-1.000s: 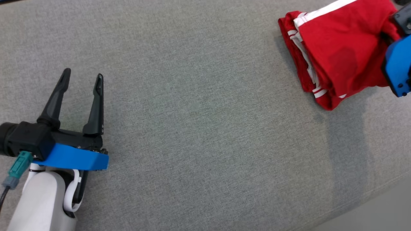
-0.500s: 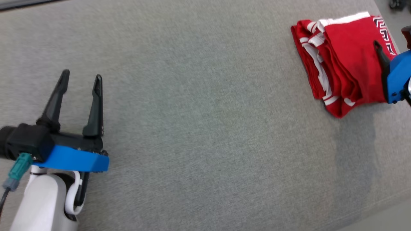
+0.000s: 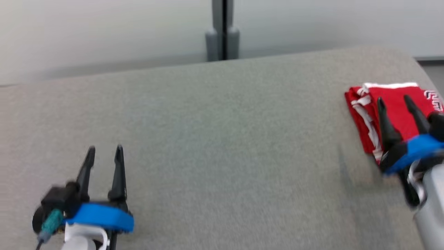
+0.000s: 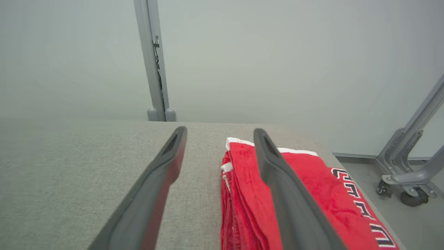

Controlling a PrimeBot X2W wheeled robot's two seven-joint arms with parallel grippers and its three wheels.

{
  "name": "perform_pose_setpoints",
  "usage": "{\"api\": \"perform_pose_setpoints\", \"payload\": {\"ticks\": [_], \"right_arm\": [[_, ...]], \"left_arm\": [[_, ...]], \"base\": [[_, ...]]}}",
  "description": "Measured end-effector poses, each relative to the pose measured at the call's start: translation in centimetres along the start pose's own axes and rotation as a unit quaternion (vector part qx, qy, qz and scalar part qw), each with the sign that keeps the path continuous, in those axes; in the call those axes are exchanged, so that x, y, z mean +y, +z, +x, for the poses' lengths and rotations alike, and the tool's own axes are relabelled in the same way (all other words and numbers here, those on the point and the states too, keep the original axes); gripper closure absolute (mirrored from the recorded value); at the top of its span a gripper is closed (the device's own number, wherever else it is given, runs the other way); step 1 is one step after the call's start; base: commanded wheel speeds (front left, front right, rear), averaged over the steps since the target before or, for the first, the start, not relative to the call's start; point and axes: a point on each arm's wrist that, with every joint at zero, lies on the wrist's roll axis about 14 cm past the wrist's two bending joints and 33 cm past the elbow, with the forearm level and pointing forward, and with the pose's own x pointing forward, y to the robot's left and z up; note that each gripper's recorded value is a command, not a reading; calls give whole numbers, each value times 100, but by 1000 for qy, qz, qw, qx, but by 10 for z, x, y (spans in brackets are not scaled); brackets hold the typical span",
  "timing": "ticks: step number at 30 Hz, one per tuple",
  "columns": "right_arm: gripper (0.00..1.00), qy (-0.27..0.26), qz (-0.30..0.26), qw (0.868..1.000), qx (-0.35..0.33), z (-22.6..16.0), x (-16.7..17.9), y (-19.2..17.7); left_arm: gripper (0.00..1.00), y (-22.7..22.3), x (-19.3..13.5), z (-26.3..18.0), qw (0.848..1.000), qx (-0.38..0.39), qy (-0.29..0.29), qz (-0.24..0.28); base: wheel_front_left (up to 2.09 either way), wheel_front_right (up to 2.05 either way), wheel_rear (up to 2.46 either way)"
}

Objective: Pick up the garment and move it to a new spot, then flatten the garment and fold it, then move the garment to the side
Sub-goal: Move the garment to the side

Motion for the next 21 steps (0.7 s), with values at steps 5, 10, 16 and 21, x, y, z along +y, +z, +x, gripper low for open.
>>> {"api": "perform_pose_setpoints", "payload": {"ticks": [5,10,16,21], "right_arm": [[0,29,40,999,-13,-29,43,-9],[0,53,55,997,-27,-46,75,-1],[0,66,82,994,-15,-68,100,-6],[0,69,90,994,-9,-79,107,-9]], "left_arm": [[0,0,16,-29,999,0,41,-11],[0,1,26,-46,998,0,59,-10],[0,4,30,-61,997,-9,77,-21],[0,3,30,-68,996,-9,81,-20]], "base": [[0,0,0],[0,0,0],[0,0,0],[0,0,0]]}}
